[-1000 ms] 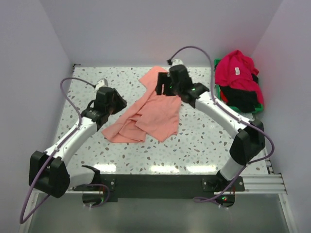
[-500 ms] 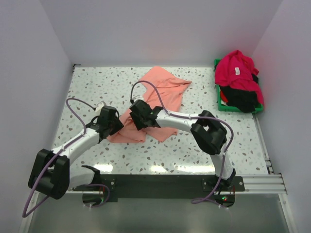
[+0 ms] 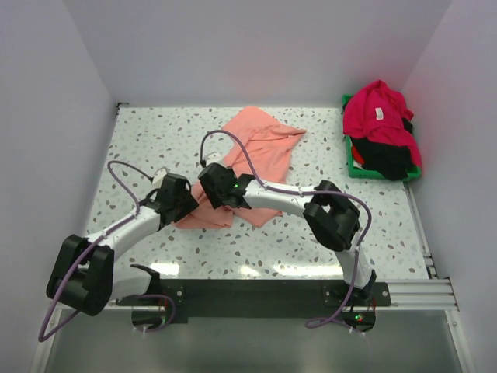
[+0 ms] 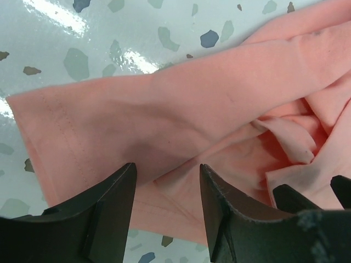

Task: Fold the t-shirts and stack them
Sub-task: Flatten the tshirt out

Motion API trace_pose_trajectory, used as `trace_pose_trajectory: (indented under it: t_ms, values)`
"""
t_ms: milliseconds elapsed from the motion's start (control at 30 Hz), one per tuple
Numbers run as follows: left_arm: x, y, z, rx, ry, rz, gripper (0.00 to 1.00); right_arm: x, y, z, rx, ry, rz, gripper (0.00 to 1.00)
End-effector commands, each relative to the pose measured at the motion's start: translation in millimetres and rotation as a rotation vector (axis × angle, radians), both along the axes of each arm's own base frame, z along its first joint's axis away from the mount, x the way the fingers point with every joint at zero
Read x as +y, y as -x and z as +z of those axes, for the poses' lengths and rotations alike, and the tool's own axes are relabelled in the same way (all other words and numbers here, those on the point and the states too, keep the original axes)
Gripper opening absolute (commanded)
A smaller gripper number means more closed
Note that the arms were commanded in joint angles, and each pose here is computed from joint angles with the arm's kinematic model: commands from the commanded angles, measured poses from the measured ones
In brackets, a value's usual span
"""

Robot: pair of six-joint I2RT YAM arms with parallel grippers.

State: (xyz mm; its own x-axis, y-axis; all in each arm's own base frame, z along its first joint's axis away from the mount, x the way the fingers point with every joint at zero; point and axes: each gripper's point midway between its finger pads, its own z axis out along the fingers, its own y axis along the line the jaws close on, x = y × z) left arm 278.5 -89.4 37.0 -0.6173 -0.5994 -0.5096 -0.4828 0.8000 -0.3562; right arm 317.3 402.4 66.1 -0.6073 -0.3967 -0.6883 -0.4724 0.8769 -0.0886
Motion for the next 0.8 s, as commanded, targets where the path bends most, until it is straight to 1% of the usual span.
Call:
trace_pose_trajectory:
  t_ms: [0, 200, 433, 667, 767]
  values:
    - [-4.6, -4.6, 7.7, -0.05, 0.037, 0.001, 0.55, 8.0, -8.0, 14.8, -0.063, -0.021, -0.031, 0.61]
    - [-3.7, -0.3, 15.5, -0.068, 0.04, -0.01, 0.55, 11.5, -8.1, 12.0, -0.067, -0.022, -0.03, 0.54]
    - [-3.2, 3.0, 30.8, -0.108, 0.058, -0.01, 0.56, 17.8, -0.5, 7.9, -0.073, -0.01, -0.014, 0.54]
    - [-9.3, 8.2, 22.8, -0.104, 0.103, -0.021, 0.54, 22.0, -6.3, -0.9, -0.097, 0.028, -0.03, 0.54]
    - [-12.0, 9.2, 18.8, -0.104, 0.118, -0.027, 0.53, 21.1, -10.7, -1.6, -0.117, 0.055, -0.04, 0.52]
